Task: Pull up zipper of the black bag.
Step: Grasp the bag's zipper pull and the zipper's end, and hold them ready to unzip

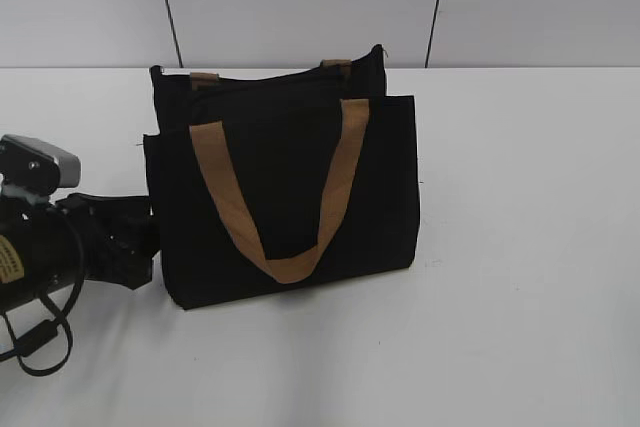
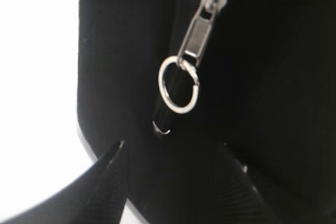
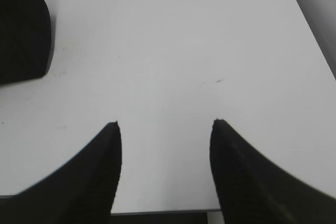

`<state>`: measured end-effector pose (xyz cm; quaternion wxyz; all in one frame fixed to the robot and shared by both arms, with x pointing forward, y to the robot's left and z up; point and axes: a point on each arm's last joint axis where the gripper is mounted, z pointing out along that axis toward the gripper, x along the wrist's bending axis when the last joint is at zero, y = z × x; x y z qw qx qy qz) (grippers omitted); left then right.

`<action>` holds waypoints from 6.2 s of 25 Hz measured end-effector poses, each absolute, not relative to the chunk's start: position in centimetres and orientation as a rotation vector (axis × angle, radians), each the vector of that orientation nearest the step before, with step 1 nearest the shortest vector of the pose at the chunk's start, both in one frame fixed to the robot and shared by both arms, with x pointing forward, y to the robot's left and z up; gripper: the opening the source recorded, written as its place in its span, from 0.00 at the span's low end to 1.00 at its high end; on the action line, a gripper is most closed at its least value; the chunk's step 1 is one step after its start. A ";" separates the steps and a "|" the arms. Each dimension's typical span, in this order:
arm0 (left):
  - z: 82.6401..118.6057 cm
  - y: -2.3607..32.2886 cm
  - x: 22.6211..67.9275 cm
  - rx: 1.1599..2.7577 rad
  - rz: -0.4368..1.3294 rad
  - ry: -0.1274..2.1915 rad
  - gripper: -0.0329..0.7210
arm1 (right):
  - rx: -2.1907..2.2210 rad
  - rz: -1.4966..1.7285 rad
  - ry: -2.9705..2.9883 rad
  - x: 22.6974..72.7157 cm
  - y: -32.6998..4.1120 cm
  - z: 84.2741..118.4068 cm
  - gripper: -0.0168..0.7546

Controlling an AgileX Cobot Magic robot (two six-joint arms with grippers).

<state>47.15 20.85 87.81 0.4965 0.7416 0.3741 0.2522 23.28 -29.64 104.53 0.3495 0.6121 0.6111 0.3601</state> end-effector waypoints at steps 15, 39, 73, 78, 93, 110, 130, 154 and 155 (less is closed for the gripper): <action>87.2 20.7 48.2 1.747 0.640 0.914 0.57 | 1.586 0.933 1.583 23.3 -29.6 104.5 0.57; 86.4 20.1 49.2 1.724 0.619 0.864 0.42 | 1.586 0.933 1.583 23.3 -29.6 104.5 0.57; 99.3 22.5 46.7 1.483 0.962 0.822 0.05 | 1.585 0.933 1.583 23.3 -29.6 104.5 0.57; 99.7 22.5 46.2 1.525 0.962 0.798 0.05 | 1.585 0.933 1.583 23.3 -29.6 104.5 0.57; 101.8 22.8 45.7 1.563 0.896 0.905 0.05 | 1.429 1.105 1.848 25.6 -27.3 105.8 0.57; 102.1 22.5 45.9 1.568 0.863 0.936 0.05 | 0.993 1.498 2.395 39.3 -20.7 105.2 0.57; 102.1 22.5 45.9 1.567 0.864 0.935 0.05 | 0.495 1.499 2.737 49.1 -3.8 104.1 0.56; 102.7 22.3 45.9 1.483 0.842 0.912 0.05 | 0.601 1.435 2.562 54.8 -0.2 102.0 0.46; 102.7 22.3 45.9 1.483 0.841 0.913 0.05 | 0.608 1.440 2.561 54.8 -0.2 102.1 0.45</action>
